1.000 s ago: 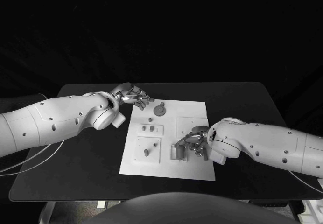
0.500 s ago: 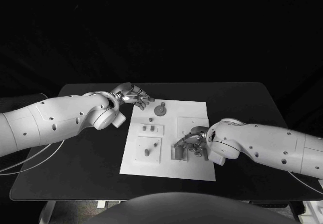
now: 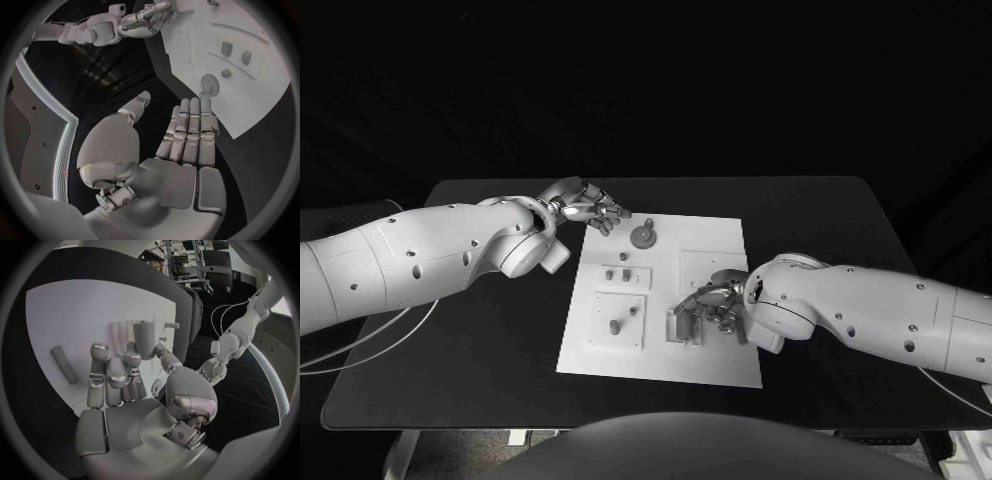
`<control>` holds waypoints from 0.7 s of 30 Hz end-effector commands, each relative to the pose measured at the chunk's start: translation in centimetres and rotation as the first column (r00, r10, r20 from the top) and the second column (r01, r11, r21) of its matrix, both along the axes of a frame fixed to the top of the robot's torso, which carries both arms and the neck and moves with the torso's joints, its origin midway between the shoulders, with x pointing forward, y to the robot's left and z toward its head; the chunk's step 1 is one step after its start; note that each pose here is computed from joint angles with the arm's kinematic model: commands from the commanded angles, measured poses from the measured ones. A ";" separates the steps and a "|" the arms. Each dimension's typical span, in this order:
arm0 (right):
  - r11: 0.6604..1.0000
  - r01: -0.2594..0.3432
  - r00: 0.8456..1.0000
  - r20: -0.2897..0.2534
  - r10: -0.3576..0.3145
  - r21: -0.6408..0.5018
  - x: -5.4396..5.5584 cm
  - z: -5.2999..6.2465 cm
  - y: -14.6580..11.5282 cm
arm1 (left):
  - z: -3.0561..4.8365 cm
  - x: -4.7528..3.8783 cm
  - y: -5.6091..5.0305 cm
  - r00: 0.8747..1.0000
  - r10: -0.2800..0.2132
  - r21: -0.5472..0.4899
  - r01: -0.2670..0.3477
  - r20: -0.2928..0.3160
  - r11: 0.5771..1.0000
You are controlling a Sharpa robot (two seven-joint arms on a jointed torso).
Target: Assemble the parts on the task board
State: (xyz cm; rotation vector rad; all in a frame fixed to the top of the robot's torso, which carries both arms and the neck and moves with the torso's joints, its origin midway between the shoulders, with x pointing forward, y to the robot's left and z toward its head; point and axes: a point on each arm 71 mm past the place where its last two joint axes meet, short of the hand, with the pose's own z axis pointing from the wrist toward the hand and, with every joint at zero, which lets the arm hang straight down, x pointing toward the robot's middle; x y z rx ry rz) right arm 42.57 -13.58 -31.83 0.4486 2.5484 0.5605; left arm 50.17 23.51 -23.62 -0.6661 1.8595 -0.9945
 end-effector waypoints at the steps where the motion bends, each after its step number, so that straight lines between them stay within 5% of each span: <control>1: 1.000 -0.026 1.000 -0.005 0.026 0.000 -0.1 0.0 0.2 | 0.08 -0.03 -0.3 1.000 -0.016 -0.004 0.016 -0.002 1.000; 21: 0.999 -0.041 0.999 -0.003 0.041 0.001 -0.2 -0.1 0.8 | 0.07 -0.02 -0.2 1.000 -0.014 -0.001 0.014 -0.002 1.000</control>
